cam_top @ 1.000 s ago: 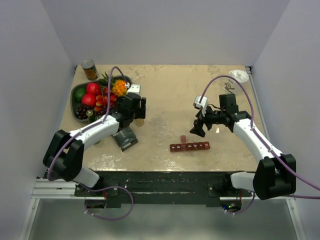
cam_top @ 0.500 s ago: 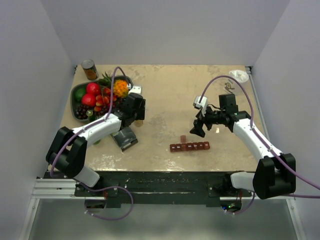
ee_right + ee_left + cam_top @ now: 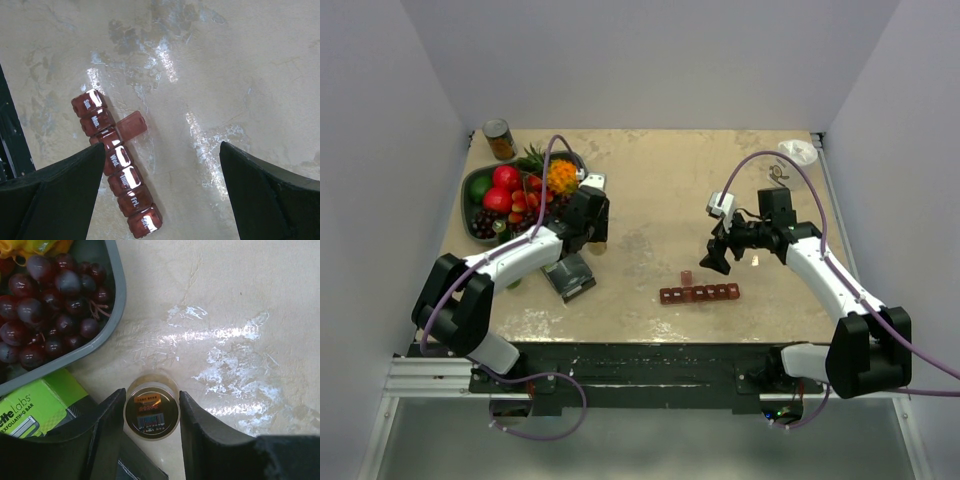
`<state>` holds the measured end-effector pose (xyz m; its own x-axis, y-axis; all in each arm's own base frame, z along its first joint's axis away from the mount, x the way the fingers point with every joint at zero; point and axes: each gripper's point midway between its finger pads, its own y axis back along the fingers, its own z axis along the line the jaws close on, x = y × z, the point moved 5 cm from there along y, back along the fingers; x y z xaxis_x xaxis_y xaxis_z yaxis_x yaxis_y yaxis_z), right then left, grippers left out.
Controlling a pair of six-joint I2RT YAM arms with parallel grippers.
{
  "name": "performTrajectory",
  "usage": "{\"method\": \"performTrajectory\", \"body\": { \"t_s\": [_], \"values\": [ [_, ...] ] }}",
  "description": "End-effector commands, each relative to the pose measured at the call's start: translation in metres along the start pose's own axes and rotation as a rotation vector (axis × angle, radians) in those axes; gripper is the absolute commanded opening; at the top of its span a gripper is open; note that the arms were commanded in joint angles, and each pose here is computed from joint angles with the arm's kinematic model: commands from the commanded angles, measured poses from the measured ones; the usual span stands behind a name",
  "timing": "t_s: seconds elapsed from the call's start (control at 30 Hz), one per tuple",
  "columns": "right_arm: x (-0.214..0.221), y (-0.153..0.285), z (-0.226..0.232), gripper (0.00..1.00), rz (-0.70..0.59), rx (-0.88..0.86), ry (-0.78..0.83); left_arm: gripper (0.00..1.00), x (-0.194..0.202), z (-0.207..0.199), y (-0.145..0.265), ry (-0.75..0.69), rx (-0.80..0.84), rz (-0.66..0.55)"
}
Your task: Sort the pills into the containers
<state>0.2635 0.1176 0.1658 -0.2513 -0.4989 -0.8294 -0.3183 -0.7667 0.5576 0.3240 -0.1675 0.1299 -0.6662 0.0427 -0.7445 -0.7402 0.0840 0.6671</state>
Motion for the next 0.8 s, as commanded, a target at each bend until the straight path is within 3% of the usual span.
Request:
{"method": "performTrajectory", "body": {
  "t_s": [0.0, 0.17, 0.27, 0.37, 0.47, 0.6, 0.77],
  "values": [
    [-0.001, -0.002, -0.001, 0.99, -0.01, -0.006, 0.007, 0.03, -0.012, -0.013, 0.011, -0.02, 0.111, 0.001],
    [0.003, -0.009, 0.012, 0.99, -0.035, -0.09, 0.061, 0.0, -0.025, -0.043, 0.045, -0.058, 0.422, -0.051],
    [-0.004, -0.016, 0.024, 0.99, -0.052, -0.129, 0.176, 0.0, -0.03, -0.063, 0.067, -0.039, 0.627, -0.097],
    [-0.024, -0.022, 0.033, 0.99, -0.083, -0.128, 0.314, 0.0, -0.035, -0.079, 0.081, 0.005, 0.779, -0.129],
    [-0.054, -0.021, 0.029, 0.99, -0.16, -0.095, 0.344, 0.0, -0.037, -0.095, 0.094, 0.043, 0.906, -0.138],
    [-0.082, -0.024, 0.024, 0.99, -0.224, -0.098, 0.235, 0.0, -0.037, -0.114, 0.104, 0.064, 0.97, -0.156],
    [-0.087, -0.032, 0.029, 0.99, -0.252, -0.141, 0.132, 0.0, -0.043, -0.129, 0.111, 0.106, 1.003, -0.193]
  ]
}}
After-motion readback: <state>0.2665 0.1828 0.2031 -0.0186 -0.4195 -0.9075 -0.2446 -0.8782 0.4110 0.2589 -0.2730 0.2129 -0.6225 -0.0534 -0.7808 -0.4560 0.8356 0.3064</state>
